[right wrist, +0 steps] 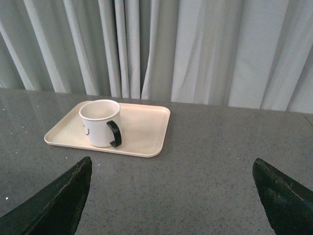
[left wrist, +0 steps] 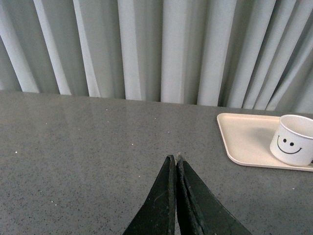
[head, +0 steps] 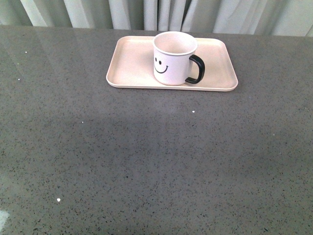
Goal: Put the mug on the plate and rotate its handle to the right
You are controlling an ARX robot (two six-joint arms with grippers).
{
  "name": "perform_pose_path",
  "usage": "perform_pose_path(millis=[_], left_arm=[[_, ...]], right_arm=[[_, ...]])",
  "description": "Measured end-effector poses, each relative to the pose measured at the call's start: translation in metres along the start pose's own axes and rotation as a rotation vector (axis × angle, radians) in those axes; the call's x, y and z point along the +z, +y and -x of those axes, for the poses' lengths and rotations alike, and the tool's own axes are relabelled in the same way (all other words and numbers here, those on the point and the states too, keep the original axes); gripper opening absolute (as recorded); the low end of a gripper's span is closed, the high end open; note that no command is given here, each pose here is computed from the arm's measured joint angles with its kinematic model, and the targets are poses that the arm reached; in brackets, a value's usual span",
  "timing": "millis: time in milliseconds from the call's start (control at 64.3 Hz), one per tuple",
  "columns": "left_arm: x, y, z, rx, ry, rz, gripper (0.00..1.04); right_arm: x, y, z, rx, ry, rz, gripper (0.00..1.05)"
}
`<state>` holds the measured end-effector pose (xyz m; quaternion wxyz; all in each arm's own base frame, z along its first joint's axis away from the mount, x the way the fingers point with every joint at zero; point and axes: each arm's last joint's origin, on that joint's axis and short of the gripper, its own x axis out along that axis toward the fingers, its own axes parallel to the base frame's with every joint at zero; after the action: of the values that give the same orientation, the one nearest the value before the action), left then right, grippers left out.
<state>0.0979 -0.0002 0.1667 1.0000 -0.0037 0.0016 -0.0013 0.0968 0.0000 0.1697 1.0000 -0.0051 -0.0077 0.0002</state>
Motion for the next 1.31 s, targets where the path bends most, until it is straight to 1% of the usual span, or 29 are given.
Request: perform_pose_path(millis=[93, 124, 280, 311, 451, 482, 544, 560, 622, 653, 699, 902, 917, 933, 964, 995, 1026, 1073, 1197, 1306], left_arm=[[0.000, 0.000, 0.000, 0.000, 0.000, 0.000, 0.01], [0.000, 0.000, 0.000, 0.000, 0.000, 0.001, 0.04], [0.000, 0.000, 0.000, 0.000, 0.000, 0.000, 0.30], [0.000, 0.000, 0.000, 0.000, 0.000, 0.000, 0.37], [0.000, 0.000, 0.000, 0.000, 0.000, 0.000, 0.60], [0.000, 0.000, 0.000, 0.000, 0.000, 0.000, 0.67], [0.000, 0.000, 0.000, 0.000, 0.000, 0.000, 0.78], [0.000, 0.000, 0.000, 0.000, 0.000, 0.000, 0.83], [0.000, 0.000, 0.000, 0.000, 0.000, 0.000, 0.94], [0.000, 0.000, 0.000, 0.000, 0.000, -0.001, 0.97], [0.000, 0.000, 0.000, 0.000, 0.000, -0.002, 0.95], [0.000, 0.000, 0.000, 0.000, 0.000, -0.002, 0.95], [0.000, 0.000, 0.000, 0.000, 0.000, -0.002, 0.95], [0.000, 0.000, 0.000, 0.000, 0.000, -0.002, 0.95], [0.000, 0.000, 0.000, 0.001, 0.000, -0.002, 0.95], [0.000, 0.000, 0.000, -0.001, 0.000, -0.002, 0.95], [0.000, 0.000, 0.000, 0.000, 0.000, -0.003, 0.95], [0.000, 0.000, 0.000, 0.000, 0.000, -0.002, 0.95], [0.000, 0.000, 0.000, 0.000, 0.000, -0.002, 0.95], [0.000, 0.000, 0.000, 0.000, 0.000, -0.002, 0.95]], right_arm=[[0.000, 0.000, 0.000, 0.000, 0.000, 0.000, 0.96], [0.000, 0.000, 0.000, 0.000, 0.000, 0.000, 0.96], [0.000, 0.000, 0.000, 0.000, 0.000, 0.000, 0.96], [0.000, 0.000, 0.000, 0.000, 0.000, 0.000, 0.96], [0.000, 0.000, 0.000, 0.000, 0.000, 0.000, 0.96], [0.000, 0.000, 0.000, 0.000, 0.000, 0.000, 0.96], [0.000, 0.000, 0.000, 0.000, 0.000, 0.000, 0.96], [0.000, 0.000, 0.000, 0.000, 0.000, 0.000, 0.96], [0.000, 0.000, 0.000, 0.000, 0.000, 0.000, 0.96], [0.000, 0.000, 0.000, 0.000, 0.000, 0.000, 0.96], [0.000, 0.000, 0.000, 0.000, 0.000, 0.000, 0.96], [0.000, 0.000, 0.000, 0.012, 0.013, 0.004, 0.96], [-0.001, 0.000, -0.001, 0.028, 0.041, 0.013, 0.96], [0.000, 0.000, -0.001, 0.087, 0.120, 0.027, 0.96], [0.002, -0.001, -0.002, 0.182, 0.320, 0.035, 0.96], [0.006, -0.002, -0.008, 0.266, 0.500, 0.011, 0.96], [0.010, -0.003, -0.017, 0.294, 0.567, 0.014, 0.96], [0.018, -0.006, -0.031, 0.302, 0.593, 0.035, 0.96], [0.044, -0.015, -0.086, 0.272, 0.530, 0.134, 0.96], [0.054, -0.020, -0.134, 0.248, 0.510, 0.175, 0.96]])
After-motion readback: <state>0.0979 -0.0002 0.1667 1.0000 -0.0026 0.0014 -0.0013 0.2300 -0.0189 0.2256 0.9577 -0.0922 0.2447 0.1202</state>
